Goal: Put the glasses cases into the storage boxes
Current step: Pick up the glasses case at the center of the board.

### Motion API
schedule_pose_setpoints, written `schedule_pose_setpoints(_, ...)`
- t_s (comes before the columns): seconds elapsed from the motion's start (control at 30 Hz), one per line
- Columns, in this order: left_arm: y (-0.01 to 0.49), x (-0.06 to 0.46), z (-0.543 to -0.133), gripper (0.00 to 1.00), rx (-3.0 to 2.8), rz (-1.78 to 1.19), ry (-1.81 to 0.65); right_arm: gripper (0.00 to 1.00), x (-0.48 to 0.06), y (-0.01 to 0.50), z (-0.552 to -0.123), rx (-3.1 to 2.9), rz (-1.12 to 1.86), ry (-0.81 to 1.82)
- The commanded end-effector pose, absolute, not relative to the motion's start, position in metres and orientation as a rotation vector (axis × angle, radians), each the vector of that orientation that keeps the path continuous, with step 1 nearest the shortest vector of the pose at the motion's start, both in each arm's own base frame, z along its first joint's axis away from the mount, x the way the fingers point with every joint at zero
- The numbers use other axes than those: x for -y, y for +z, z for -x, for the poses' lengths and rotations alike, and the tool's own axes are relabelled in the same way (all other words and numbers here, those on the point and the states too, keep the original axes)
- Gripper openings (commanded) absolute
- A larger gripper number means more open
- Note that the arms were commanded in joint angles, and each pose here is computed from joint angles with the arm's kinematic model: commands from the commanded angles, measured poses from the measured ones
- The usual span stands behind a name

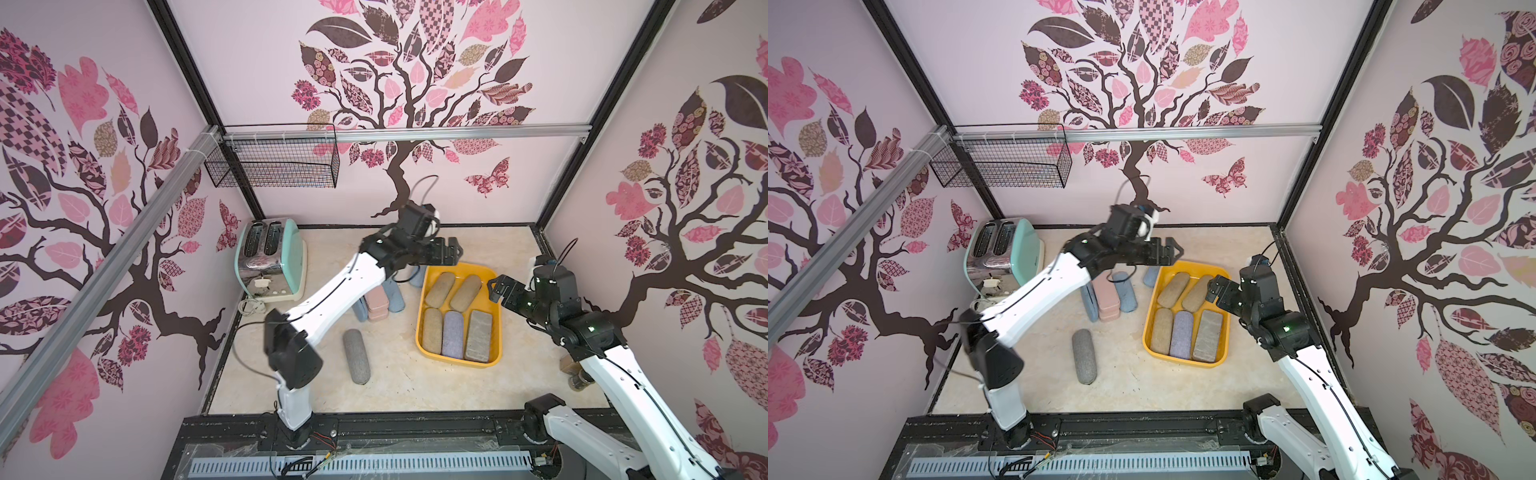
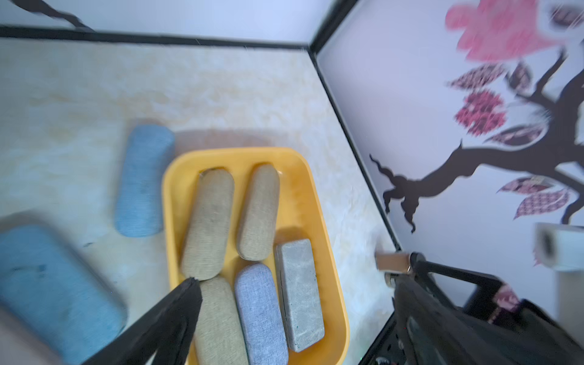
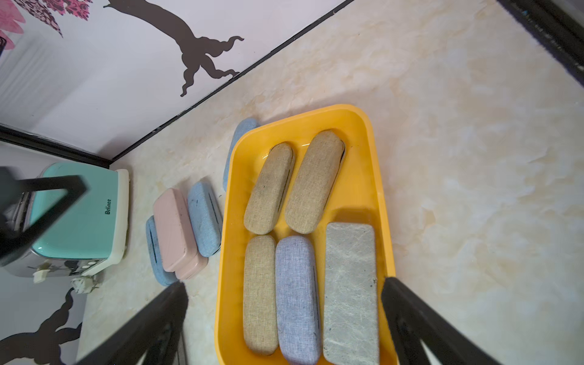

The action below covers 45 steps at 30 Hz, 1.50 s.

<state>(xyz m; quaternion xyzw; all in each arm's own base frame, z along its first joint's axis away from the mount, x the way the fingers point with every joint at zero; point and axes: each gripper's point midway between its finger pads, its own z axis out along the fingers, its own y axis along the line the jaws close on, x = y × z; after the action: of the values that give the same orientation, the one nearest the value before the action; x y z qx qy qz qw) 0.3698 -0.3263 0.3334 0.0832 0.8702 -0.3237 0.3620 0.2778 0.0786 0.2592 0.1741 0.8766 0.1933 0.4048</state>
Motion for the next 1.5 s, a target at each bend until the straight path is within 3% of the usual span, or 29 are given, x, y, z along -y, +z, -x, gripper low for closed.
schedule_pose_setpoints(0.0, 0.319, 0.242, -0.376, 0.97, -2.230, -0.001, -0.636, 1.00, -0.091, 0.258, -0.284, -2.232, -0.385, 0.543)
schedule_pose_setpoints(0.27, 0.268, 0.066, -0.347, 0.97, -2.224, 0.450, -0.376, 1.00, -0.139, 0.246, -0.293, -2.283, -0.266, 0.572)
schedule_pose_setpoints(0.47, 0.216, 0.011, -0.324, 0.90, -2.285, 0.608, -0.360, 1.00, -0.194, 0.231, -0.288, -2.352, -0.150, 0.566)
schedule_pose_setpoints(0.67, 0.179, 0.000, -0.304, 0.92, -2.327, 0.649, -0.275, 0.99, -0.251, 0.203, -0.270, -2.432, 0.011, 0.543)
schedule_pose_setpoints(0.97, 0.156, 0.000, -0.310, 0.87, -2.421, 0.731, -0.310, 0.99, -0.355, 0.172, -0.225, -2.491, 0.367, 0.570)
schedule_pose_setpoints(1.47, 0.146, -0.025, -0.303, 0.88, -2.427, 0.851, -0.200, 0.99, -0.433, 0.094, -0.212, -2.631, 0.641, 0.331)
